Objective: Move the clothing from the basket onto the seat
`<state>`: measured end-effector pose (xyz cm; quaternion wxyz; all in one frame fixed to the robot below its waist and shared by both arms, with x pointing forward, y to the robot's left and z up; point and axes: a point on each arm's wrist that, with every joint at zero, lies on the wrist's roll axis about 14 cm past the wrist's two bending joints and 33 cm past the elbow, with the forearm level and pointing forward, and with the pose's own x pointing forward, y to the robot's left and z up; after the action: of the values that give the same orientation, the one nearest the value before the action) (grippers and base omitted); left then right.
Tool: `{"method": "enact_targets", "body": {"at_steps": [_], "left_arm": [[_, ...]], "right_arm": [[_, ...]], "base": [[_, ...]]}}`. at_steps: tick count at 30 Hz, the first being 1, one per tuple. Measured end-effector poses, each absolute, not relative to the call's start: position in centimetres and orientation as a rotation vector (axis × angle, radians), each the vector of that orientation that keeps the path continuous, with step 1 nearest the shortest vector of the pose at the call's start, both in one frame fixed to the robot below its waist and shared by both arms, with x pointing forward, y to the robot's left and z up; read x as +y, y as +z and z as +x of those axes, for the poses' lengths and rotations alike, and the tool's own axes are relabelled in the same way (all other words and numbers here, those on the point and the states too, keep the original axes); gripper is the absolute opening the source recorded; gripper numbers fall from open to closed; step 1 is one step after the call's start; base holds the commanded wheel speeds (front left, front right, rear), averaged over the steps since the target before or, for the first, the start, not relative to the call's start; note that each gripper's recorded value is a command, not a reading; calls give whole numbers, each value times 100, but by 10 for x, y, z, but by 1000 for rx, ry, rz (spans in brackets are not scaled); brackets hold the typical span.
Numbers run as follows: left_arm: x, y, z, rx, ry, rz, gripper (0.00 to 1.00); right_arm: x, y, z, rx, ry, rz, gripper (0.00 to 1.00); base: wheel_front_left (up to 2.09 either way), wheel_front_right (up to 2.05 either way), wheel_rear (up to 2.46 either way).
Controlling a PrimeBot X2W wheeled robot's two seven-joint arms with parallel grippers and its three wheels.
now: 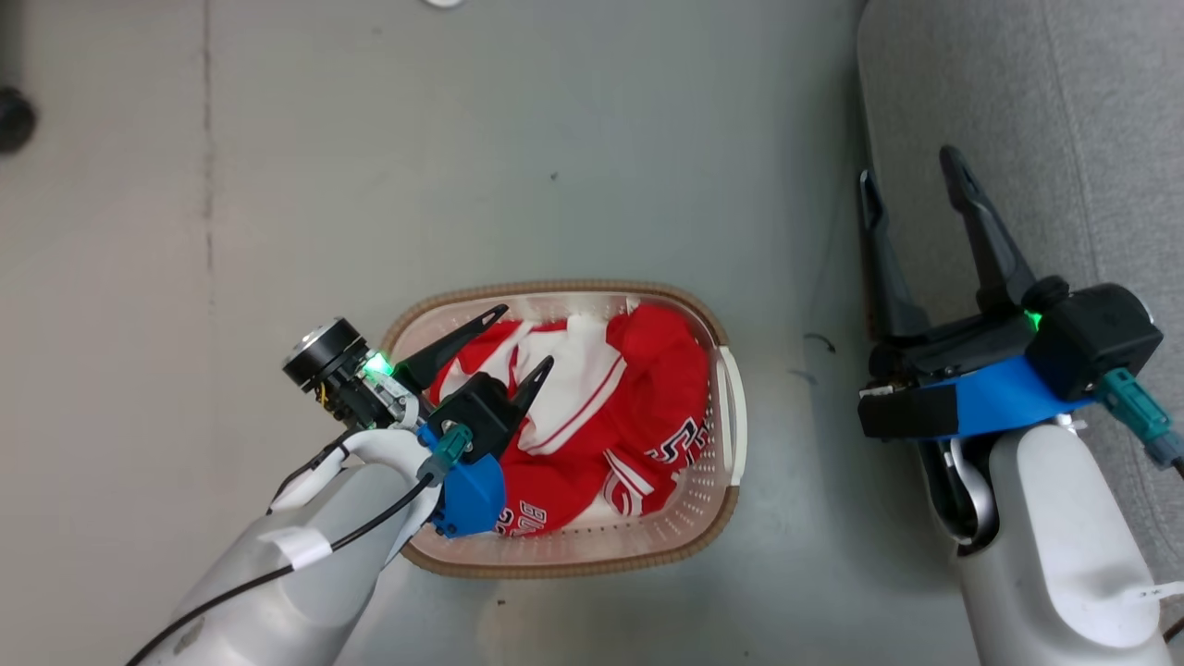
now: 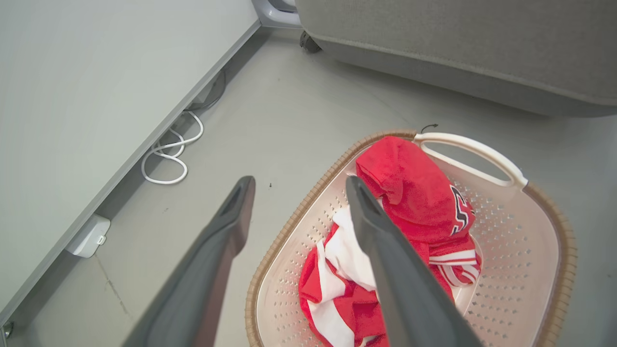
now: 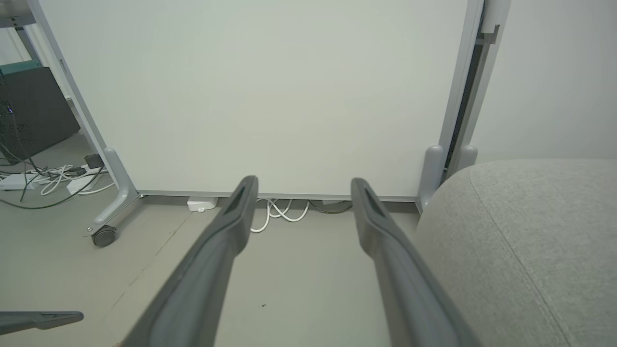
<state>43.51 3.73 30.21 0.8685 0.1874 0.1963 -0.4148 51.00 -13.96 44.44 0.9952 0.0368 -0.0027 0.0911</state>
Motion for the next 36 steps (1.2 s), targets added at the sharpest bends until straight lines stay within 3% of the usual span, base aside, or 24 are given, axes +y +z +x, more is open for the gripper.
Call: {"method": "enact_targets", "body": {"at_steps": [18,36], "left_arm": [[46,161,391,730,-1214,645,100],[70,79,391,900,-1319,888,100]], "right_arm": [[-157,368,535,101,151,30,100],[-164,319,540,145,145,-5,100]], "base": [[0,0,0],[0,0,0]]}}
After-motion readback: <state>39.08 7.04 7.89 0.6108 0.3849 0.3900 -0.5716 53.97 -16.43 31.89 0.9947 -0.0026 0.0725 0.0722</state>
